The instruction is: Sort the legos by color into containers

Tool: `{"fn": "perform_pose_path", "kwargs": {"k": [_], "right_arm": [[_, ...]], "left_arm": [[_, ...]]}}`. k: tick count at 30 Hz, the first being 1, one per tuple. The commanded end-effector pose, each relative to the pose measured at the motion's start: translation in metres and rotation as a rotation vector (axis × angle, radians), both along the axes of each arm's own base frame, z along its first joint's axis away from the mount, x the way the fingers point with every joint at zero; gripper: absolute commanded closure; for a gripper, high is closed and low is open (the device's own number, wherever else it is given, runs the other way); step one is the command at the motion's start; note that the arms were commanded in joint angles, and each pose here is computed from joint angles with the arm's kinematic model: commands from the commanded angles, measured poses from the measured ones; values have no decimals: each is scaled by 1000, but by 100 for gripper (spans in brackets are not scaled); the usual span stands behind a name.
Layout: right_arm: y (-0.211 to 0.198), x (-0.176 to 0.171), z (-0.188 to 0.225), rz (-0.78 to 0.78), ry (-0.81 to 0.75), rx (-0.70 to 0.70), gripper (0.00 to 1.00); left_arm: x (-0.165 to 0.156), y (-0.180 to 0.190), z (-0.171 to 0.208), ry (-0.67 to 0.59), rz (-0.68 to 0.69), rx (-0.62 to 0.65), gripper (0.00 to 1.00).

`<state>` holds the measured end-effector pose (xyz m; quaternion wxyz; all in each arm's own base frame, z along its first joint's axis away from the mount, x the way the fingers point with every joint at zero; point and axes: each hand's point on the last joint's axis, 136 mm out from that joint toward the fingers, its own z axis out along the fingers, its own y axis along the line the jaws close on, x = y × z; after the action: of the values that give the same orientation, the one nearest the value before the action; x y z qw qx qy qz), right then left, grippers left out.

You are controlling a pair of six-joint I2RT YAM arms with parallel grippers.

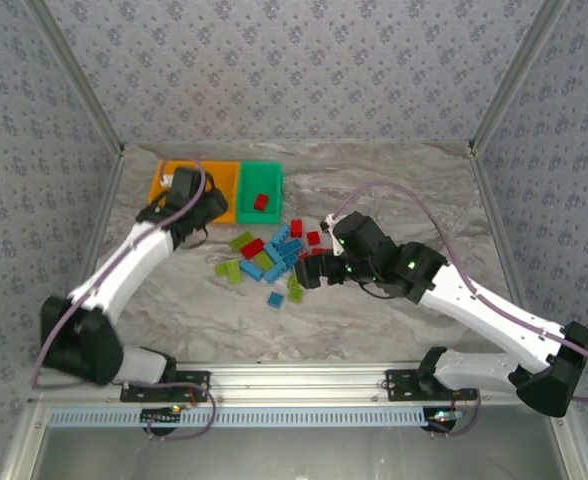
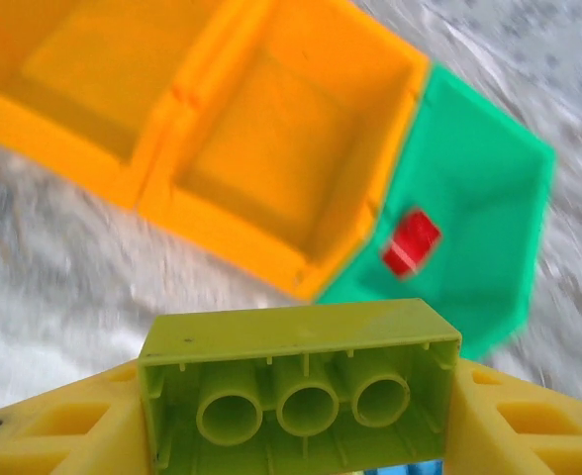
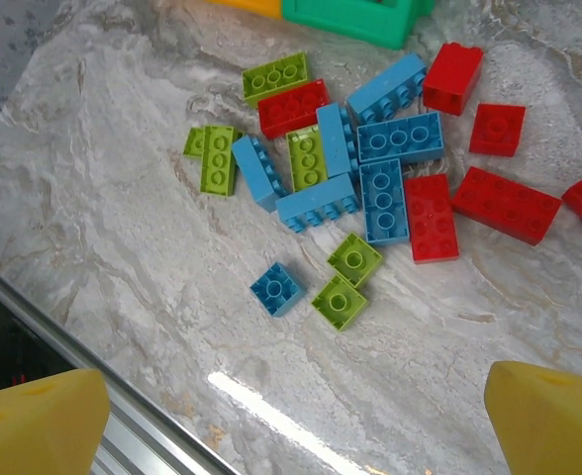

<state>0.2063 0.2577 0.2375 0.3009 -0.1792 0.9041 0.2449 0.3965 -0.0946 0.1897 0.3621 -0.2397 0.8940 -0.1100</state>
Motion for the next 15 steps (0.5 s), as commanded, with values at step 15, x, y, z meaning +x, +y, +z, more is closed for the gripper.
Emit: {"fn": "perform_pose_path", "kwargs": {"k": [15], "right_arm": [[-59, -15, -3, -159, -43, -14, 0]], "left_arm": [[95, -16, -22, 82, -94, -81, 19]]}}
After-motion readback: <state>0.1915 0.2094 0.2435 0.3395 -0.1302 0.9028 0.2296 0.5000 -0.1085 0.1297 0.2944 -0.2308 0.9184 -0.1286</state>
